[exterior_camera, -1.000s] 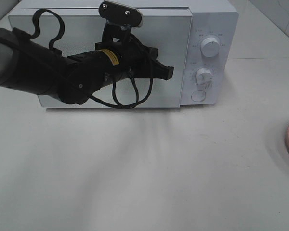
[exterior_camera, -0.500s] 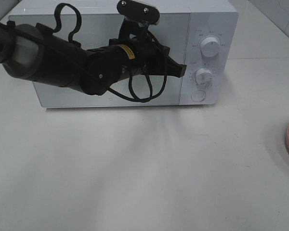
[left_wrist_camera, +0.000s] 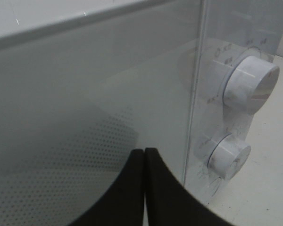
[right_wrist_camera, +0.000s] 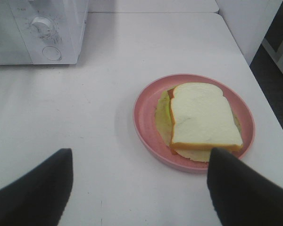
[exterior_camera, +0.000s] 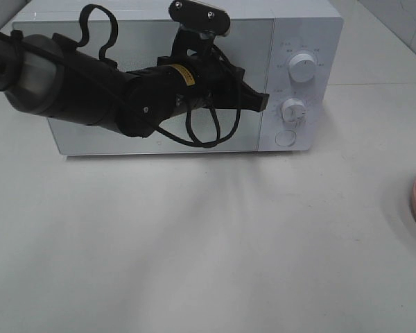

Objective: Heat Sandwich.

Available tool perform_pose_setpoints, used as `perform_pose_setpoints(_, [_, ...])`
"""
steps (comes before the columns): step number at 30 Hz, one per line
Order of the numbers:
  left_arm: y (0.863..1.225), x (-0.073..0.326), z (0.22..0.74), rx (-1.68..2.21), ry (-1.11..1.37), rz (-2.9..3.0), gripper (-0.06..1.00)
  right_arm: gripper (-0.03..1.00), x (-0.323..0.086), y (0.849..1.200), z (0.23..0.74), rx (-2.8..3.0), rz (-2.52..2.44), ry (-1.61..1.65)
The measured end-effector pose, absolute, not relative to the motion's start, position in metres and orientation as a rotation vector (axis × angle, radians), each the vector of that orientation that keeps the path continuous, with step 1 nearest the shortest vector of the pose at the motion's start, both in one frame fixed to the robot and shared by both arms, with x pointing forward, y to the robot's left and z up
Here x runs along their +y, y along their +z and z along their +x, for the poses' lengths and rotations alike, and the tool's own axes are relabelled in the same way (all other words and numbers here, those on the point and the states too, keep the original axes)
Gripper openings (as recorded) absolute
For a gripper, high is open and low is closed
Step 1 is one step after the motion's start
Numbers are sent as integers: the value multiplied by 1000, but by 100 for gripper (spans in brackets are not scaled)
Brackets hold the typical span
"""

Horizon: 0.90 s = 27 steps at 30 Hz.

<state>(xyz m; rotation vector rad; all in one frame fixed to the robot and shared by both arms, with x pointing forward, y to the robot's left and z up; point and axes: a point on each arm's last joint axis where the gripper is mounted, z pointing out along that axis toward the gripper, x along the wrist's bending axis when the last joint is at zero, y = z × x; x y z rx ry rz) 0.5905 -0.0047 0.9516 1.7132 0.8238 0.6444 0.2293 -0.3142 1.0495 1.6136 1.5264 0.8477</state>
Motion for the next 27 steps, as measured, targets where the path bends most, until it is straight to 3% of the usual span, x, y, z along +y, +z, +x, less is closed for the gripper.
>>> perform_pose_setpoints(27, [991,48,522,920,562,1765,0,76,-314,1049,229,1527,1613,847])
